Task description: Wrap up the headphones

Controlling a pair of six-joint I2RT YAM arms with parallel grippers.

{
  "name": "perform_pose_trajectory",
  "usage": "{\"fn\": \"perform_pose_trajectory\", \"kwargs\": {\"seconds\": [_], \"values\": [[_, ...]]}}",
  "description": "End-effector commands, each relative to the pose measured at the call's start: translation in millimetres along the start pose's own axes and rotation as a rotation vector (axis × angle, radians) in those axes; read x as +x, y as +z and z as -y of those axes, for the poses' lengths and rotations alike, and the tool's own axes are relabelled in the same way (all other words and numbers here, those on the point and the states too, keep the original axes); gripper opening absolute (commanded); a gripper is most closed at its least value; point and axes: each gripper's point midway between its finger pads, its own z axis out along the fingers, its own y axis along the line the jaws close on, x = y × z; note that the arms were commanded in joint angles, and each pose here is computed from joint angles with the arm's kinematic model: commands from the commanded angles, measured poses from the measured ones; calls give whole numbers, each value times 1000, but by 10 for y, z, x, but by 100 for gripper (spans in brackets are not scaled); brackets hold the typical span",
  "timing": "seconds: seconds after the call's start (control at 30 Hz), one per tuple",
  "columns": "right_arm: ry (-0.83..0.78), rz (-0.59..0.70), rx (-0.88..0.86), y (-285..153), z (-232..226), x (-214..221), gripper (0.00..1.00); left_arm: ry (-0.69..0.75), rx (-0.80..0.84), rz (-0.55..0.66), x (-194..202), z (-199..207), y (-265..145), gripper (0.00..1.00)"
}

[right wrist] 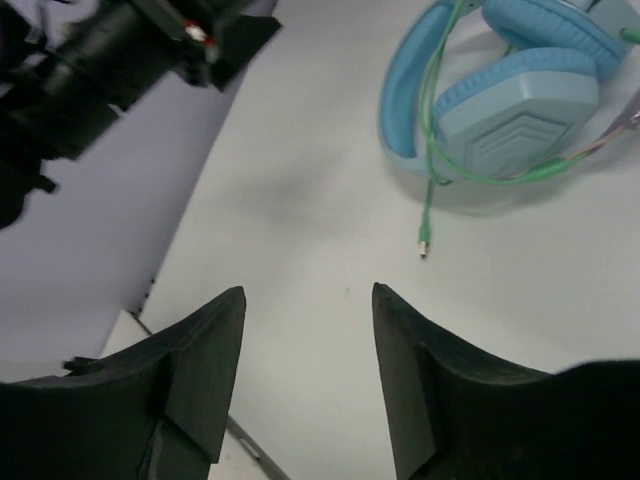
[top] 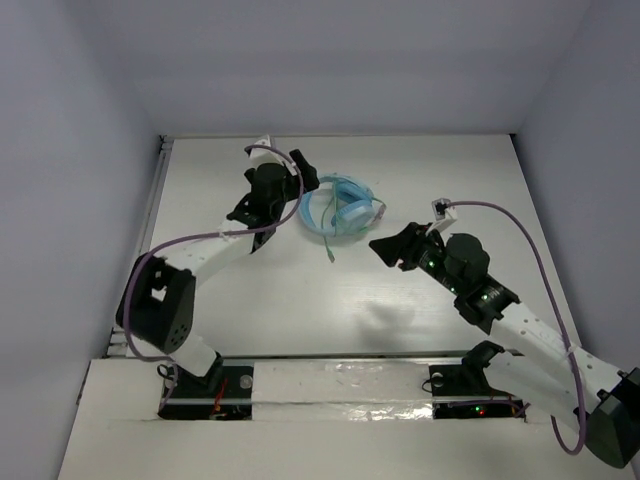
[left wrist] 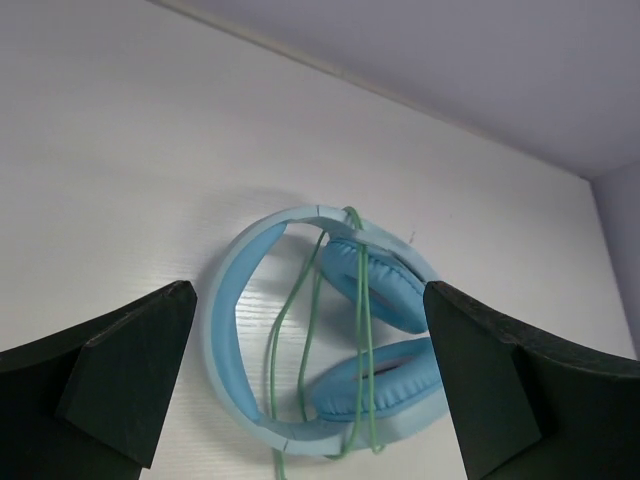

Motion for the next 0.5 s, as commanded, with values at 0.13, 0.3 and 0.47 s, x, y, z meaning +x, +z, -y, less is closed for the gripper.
{"fn": "perform_pose_trajectory", "kwargs": {"seconds": [0.13,0.3,0.47], "values": [[-90,49,73,-44,-21,-287,82,-34,18,129,-589,3,-710,99],[-111,130,89,-149,-62,-497,83,-62,18,154,-734,-63,-1091,99],[-137,283,145,-394,-50,-834,83,-70,71,138,-796,-68,-1541,99]]}}
